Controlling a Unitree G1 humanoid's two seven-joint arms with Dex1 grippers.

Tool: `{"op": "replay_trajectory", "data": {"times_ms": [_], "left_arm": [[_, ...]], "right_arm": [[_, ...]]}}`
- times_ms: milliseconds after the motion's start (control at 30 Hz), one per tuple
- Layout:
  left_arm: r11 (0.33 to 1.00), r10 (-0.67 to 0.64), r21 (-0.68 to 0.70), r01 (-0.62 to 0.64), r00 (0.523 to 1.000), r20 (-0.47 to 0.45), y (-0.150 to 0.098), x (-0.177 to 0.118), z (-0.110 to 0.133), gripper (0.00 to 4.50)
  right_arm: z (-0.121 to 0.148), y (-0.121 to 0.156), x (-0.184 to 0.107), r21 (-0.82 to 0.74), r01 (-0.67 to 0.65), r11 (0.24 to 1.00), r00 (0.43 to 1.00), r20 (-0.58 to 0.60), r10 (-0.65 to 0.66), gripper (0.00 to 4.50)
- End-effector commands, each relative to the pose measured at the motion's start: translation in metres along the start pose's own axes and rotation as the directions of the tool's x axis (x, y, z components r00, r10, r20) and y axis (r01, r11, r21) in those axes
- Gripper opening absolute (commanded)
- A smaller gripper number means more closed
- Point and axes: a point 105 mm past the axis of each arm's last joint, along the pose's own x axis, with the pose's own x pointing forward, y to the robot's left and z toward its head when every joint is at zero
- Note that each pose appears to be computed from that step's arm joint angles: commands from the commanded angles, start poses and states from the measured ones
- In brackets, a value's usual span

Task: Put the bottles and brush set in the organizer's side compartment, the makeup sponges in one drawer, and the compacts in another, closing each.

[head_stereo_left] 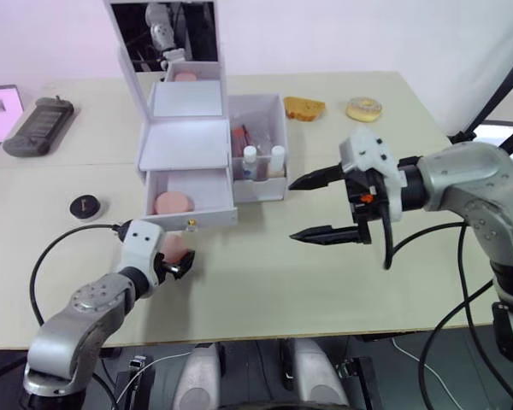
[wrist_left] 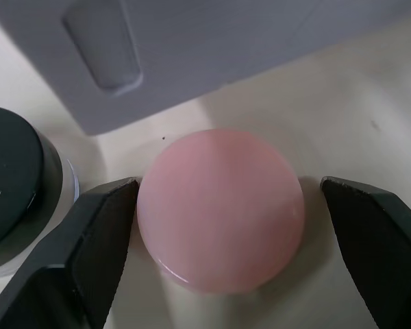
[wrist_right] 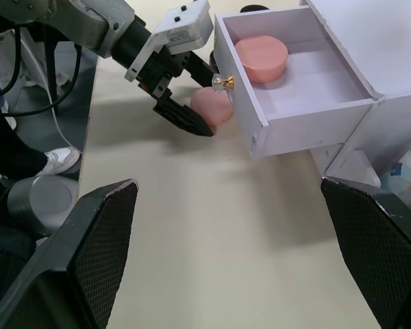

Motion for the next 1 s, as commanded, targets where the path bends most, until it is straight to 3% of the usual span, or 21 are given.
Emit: {"op": "replay_trajectory", "data": {"times_ms": [33, 67, 100, 300, 467, 633, 733, 867, 1000], "left_arm": [[1.0, -0.011, -0.003, 0.01, 1.0, -0.01, -0.001, -0.001, -0.003, 3.31], [1.0, -0.015, -0.003, 0.015, 1.0, -0.011, -0.002, -0.002, -0.003, 2.75], [1.0, -0.019, -0.002, 0.019, 1.0, -0.011, -0.002, -0.003, -0.003, 2.66], [0.999, -0.031, 0.014, 0.031, 1.0, 0.003, 0.001, -0.014, 0.001, 2.66], [0.995, -0.102, 0.028, 0.1, 0.994, 0.049, -0.003, -0.041, 0.006, 2.66], [0.938, -0.341, 0.107, 0.331, 0.934, 0.104, -0.035, -0.072, 0.018, 2.66], [0.869, -0.491, 0.161, 0.468, 0.858, 0.154, -0.053, -0.092, 0.034, 2.66], [0.817, -0.573, 0.251, 0.52, 0.78, 0.249, -0.057, -0.1, 0.076, 2.66], [0.799, -0.59, 0.341, 0.495, 0.754, 0.288, -0.052, -0.09, 0.12, 2.66]], "right_arm": [[0.014, 0.0, -0.008, -0.071, 0.035, 0.997, 0.999, 0.006, -0.035, 4.5], [0.015, 0.0, -0.008, -0.072, 0.036, 0.997, 0.999, 0.007, -0.035, 4.5], [0.015, -0.001, -0.008, -0.071, 0.037, 0.997, 0.999, 0.008, -0.036, 4.5], [0.014, -0.003, -0.006, -0.075, 0.031, 0.997, 1.0, 0.003, -0.031, 4.5], [0.014, -0.004, -0.003, -0.082, 0.0, 0.997, 1.0, 0.009, 0.001, 4.5], [0.013, -0.008, 0.002, -0.098, -0.024, 0.995, 1.0, 0.016, 0.026, 4.5], [0.013, -0.009, 0.004, -0.106, -0.034, 0.994, 0.999, 0.023, 0.037, 4.5], [0.012, -0.01, 0.005, -0.111, -0.039, 0.993, 0.999, 0.023, 0.042, 4.5], [0.012, -0.008, 0.004, -0.087, -0.036, 0.996, 0.999, 0.027, 0.039, 4.5]]}}
